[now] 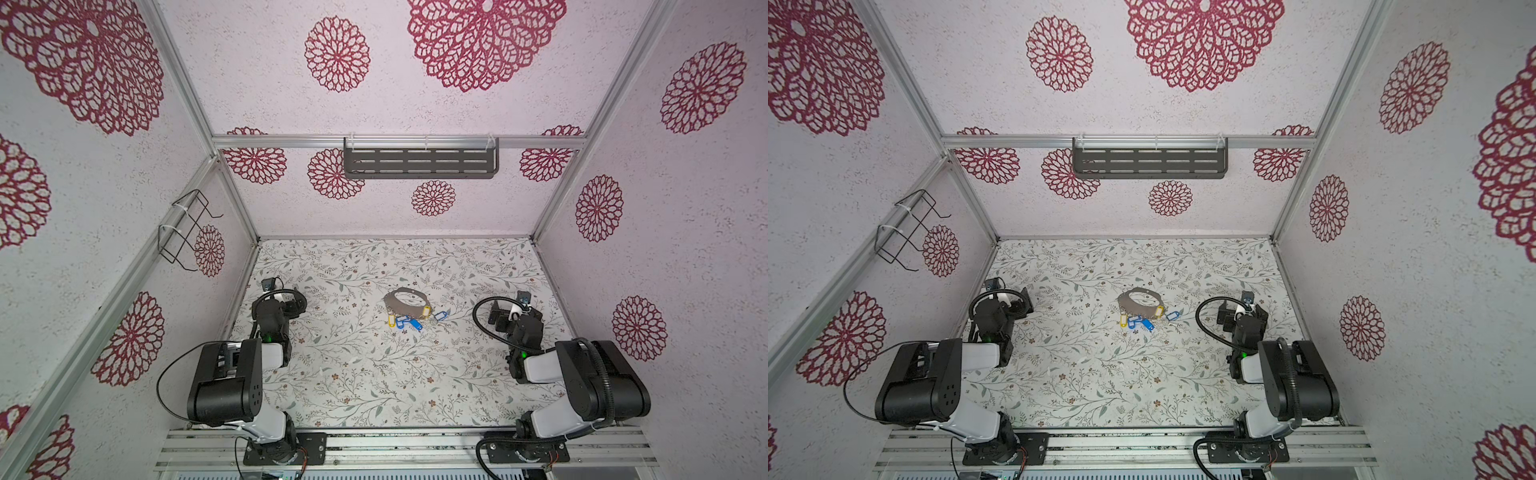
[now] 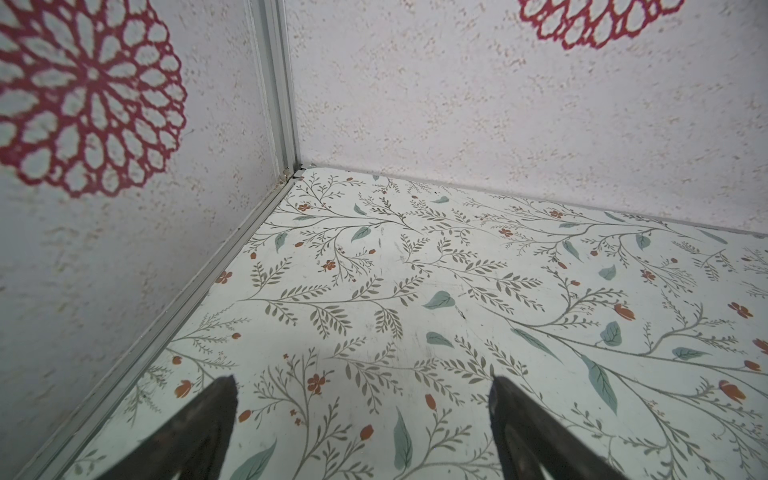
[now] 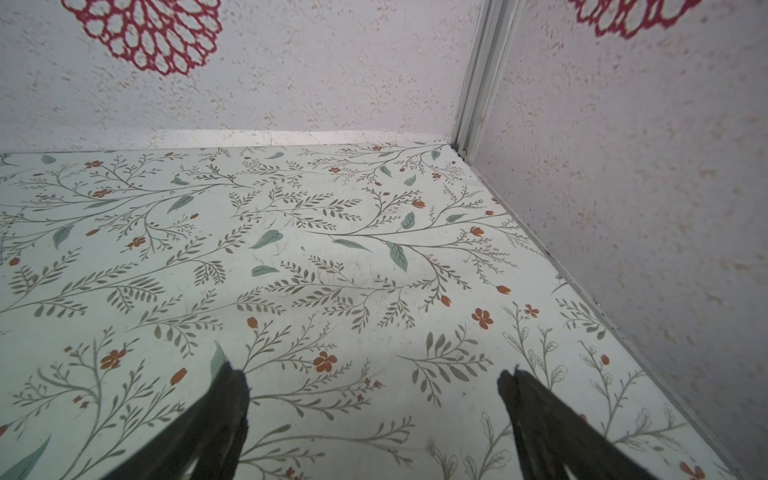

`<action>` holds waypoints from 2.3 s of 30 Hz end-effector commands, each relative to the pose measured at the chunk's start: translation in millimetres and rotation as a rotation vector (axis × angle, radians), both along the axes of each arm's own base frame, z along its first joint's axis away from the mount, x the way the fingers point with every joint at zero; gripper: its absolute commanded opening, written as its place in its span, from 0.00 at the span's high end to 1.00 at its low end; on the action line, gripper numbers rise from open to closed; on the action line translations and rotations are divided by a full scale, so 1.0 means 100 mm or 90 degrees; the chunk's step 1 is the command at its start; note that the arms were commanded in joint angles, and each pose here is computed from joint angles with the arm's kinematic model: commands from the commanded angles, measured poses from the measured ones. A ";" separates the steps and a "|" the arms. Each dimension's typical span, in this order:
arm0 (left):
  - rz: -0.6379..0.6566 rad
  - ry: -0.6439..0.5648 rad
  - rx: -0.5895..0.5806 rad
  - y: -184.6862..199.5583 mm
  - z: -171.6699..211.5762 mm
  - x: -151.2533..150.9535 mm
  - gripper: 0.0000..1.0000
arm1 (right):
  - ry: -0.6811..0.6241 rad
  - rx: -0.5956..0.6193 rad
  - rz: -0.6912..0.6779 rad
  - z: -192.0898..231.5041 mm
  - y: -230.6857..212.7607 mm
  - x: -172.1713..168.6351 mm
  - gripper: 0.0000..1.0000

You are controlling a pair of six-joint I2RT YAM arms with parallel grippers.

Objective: Remove the keys from the keyring

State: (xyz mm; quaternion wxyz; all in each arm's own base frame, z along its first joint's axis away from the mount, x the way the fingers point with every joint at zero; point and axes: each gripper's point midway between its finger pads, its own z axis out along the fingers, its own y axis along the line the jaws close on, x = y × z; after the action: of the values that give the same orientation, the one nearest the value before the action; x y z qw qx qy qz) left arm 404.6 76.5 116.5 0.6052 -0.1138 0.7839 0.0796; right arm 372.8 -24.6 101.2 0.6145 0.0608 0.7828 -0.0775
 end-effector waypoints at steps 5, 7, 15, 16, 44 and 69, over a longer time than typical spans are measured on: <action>-0.001 -0.007 0.000 0.01 0.04 0.00 0.03 | -0.035 0.000 0.000 0.14 0.01 0.04 0.01; -0.002 -0.007 0.000 0.01 0.04 0.00 0.03 | -0.034 0.000 0.000 0.13 0.01 0.03 0.01; -0.001 -0.006 0.000 0.01 0.03 0.00 0.03 | -0.034 0.000 0.000 0.13 0.01 0.03 0.01; -0.001 -0.006 0.000 0.01 0.04 0.00 0.03 | -0.034 0.000 0.000 0.13 0.01 0.03 0.01; 0.018 0.051 0.017 -0.14 0.33 -0.09 0.03 | -0.112 -0.054 -0.074 0.47 0.02 -0.30 0.01; -0.221 0.121 -0.203 -1.55 1.05 -0.82 0.03 | 0.122 0.244 0.050 0.62 0.66 -0.91 0.08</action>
State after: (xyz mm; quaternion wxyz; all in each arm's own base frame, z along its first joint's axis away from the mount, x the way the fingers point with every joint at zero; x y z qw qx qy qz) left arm 333.5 -92.6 212.2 0.5025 -0.0461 0.8477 -0.1637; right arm 283.6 26.2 172.5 0.5593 0.1666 0.8090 0.0700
